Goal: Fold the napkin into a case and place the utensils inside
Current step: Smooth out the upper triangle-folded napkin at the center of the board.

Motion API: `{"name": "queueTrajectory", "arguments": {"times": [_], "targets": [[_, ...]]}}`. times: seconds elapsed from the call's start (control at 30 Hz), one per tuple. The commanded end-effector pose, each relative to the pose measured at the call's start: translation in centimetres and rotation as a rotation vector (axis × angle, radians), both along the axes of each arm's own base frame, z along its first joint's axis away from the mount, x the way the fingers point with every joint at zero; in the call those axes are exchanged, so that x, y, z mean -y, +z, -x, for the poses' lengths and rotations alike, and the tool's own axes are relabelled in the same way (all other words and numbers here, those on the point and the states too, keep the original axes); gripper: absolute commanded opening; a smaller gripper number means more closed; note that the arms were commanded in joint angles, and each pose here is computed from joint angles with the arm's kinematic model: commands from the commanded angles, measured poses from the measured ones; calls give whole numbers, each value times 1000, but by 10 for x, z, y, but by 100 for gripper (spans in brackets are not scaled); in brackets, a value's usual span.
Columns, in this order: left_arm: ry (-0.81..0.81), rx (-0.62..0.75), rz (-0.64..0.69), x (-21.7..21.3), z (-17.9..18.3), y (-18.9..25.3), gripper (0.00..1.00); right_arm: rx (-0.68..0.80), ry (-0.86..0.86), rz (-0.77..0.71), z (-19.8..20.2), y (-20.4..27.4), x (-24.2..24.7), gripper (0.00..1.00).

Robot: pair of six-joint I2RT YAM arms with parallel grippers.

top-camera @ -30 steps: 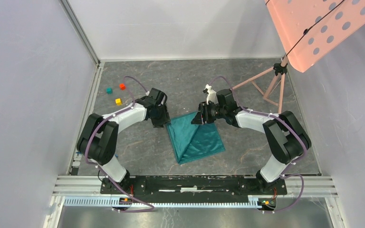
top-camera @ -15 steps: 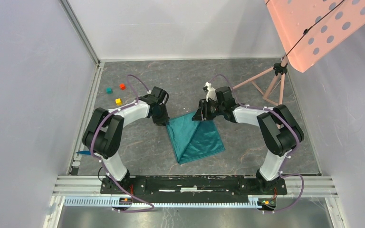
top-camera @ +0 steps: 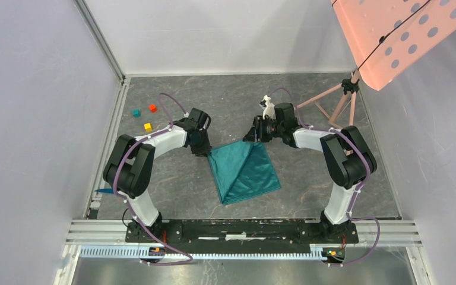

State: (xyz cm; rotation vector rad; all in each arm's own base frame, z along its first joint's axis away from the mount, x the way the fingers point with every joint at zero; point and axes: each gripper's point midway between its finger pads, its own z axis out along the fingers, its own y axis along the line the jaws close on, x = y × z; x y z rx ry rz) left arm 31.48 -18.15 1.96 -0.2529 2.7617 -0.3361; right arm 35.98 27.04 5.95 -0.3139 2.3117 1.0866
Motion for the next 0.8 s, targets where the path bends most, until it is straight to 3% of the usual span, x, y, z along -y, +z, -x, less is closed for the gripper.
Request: {"name": "queueTrajectory", "arguments": {"times": [0.0, 0.23, 0.53, 0.77], "targets": [[-29, 33, -17, -4, -6, -2, 30, 37, -24, -68, -19, 6, -3, 44], [-30, 22, -25, -6, -3, -6, 30, -17, -67, -44, -24, -24, 13, 42], [-26, 12, -25, -9, 2, -11, 29, 62, -95, 68, -48, -12, 28, 44], [-24, 5, -27, -11, 5, -14, 29, 106, -155, 239, -65, -1, 53, 44]]}}
